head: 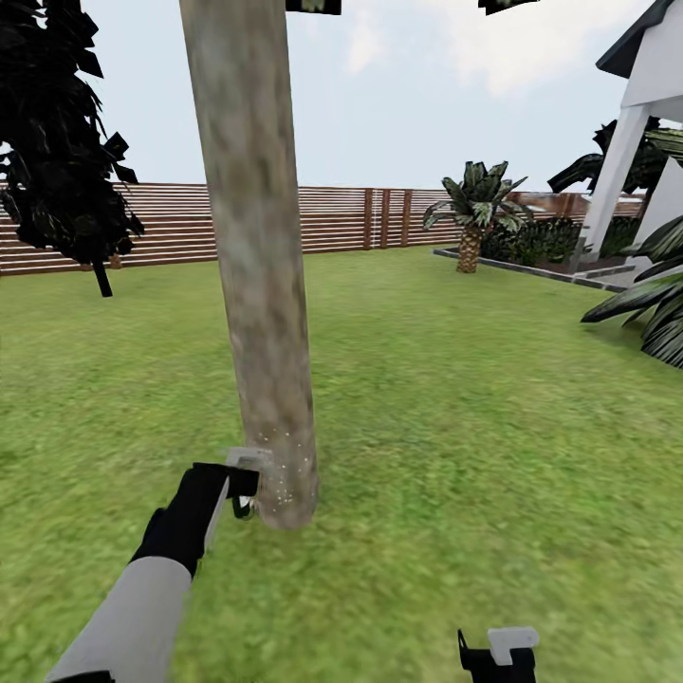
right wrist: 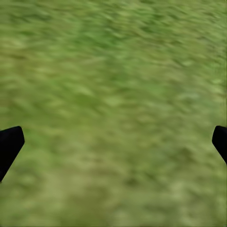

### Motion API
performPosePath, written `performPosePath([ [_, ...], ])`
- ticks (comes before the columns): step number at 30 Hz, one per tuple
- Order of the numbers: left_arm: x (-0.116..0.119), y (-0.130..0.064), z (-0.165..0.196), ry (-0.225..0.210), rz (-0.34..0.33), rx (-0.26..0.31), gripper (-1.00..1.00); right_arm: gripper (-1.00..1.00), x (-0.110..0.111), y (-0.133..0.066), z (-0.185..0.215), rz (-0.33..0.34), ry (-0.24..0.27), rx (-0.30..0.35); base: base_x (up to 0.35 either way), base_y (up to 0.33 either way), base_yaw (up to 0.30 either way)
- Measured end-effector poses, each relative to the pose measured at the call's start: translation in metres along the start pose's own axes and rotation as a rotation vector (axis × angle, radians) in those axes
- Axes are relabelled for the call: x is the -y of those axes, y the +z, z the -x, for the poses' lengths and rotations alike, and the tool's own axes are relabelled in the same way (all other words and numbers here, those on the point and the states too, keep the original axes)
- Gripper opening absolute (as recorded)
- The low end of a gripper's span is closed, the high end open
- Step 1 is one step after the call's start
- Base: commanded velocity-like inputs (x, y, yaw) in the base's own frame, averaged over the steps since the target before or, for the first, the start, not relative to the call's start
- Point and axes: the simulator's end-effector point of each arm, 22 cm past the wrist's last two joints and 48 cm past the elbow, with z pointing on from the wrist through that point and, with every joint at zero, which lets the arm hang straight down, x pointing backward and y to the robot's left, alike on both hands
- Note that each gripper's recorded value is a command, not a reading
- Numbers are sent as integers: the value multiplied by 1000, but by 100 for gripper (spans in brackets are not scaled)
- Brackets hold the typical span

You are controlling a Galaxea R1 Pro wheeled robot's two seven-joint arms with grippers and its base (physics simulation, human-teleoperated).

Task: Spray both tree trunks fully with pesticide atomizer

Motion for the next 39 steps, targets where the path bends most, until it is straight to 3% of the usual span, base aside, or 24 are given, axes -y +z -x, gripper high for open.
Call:
performPosePath([
  [4, -30, -2, -1, -2, 33, 4, -100, 100, 0, 0, 0, 0, 0, 0, 0, -10, 7],
  [13, -27, -4, 8, -1, 27, 20, -100, 100, 1, 0, 0, -2, -1, 0, -16, -233, 0],
  [18, -35, -22, 37, -9, 47, 95, -100, 100, 1, 0, 0, -1, 0, 0, -161, -143, 32],
  [22, -29, -24, 33, -15, 40, 53, -100, 100, 0, 0, 0, 0, 0, 0, -10, -8, 243],
  [26, -6, -24, 33, -20, 5, 43, -100, 100, 0, 0, 0, 0, 0, 0, -1, -1, 269],
  [39, -18, -21, 22, -19, 27, 27, -100, 100, 1, 0, 0, -2, -1, 0, 102, -180, 20],
])
